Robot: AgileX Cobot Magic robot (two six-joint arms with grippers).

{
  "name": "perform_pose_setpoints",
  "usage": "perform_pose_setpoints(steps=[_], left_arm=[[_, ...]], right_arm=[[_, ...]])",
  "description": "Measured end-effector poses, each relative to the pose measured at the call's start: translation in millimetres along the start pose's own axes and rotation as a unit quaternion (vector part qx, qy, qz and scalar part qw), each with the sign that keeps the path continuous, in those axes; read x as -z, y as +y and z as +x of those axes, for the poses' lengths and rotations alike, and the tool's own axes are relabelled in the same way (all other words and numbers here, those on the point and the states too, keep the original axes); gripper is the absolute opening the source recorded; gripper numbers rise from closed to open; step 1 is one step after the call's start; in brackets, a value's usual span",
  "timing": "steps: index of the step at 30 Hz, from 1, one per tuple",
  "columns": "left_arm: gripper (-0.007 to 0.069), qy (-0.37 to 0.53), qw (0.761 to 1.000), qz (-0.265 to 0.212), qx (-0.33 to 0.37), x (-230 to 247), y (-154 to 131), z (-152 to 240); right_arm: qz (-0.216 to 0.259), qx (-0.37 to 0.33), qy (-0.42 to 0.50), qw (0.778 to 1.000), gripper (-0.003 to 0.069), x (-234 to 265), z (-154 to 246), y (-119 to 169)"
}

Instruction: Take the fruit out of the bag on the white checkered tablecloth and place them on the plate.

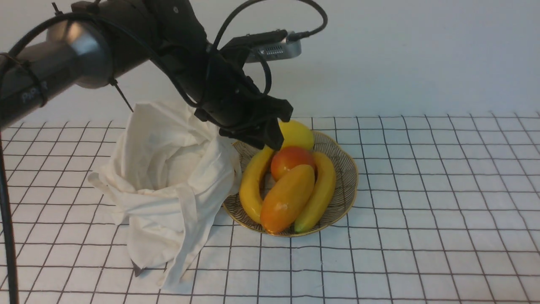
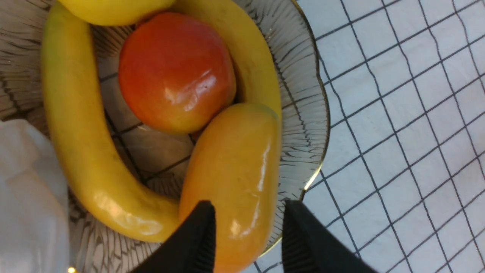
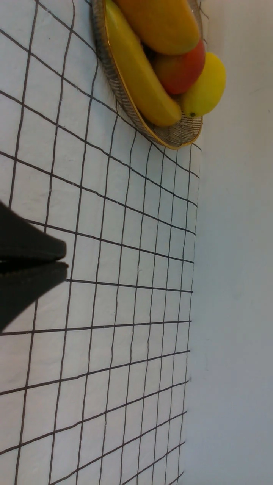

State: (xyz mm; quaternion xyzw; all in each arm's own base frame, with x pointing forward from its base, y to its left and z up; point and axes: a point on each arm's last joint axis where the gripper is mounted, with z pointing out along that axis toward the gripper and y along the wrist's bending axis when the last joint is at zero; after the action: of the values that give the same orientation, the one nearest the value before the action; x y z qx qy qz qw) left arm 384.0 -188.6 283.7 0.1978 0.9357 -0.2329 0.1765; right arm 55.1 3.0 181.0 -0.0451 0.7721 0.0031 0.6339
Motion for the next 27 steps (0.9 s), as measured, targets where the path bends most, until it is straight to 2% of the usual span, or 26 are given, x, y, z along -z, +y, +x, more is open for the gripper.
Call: perform_pose_setpoints(steps=[4,6,9,13,17,18,22,23,27], left_arm=[[0.0336,-0.020,1.000,-0.005,-0.005,9,-2,-3],[0.0353,-0.035,0.999,-0.009,-0.012,19,-6,-4],[0.0363,-0.056,0.998,-0.020,-0.030,39,-12,-5],[0.0353,-0.113,0.989,-0.059,-0.081,99,-30,-7],[0.0274,-0.156,0.975,-0.099,-0.122,159,-47,2],[0.0211,-0.170,0.968,-0.122,-0.137,189,-55,15],[0.0041,-0.180,0.953,-0.186,-0.160,246,-65,48],[0.0036,-0.181,0.952,-0.190,-0.160,248,-66,50],[-0.0006,-0.214,0.931,-0.255,-0.150,290,-68,82]], right_arm=[[0.000,0.000,0.000,1.000,-0.0015,0,0,0],[0.000,0.000,0.000,1.000,-0.0015,0,0,0],[0.000,0.000,0.000,1.000,-0.0015,0,0,0],[0.000,0.000,0.000,1.000,-0.0015,0,0,0],[0.000,0.000,0.000,1.000,-0.0015,0,0,0],[0.000,0.000,0.000,1.000,-0.0015,0,0,0],[0.000,0.000,0.000,1.000,-0.0015,0,0,0],[0.000,0.000,0.000,1.000,-0.0015,0,0,0],[0.000,0.000,0.000,1.000,-0.0015,0,0,0]])
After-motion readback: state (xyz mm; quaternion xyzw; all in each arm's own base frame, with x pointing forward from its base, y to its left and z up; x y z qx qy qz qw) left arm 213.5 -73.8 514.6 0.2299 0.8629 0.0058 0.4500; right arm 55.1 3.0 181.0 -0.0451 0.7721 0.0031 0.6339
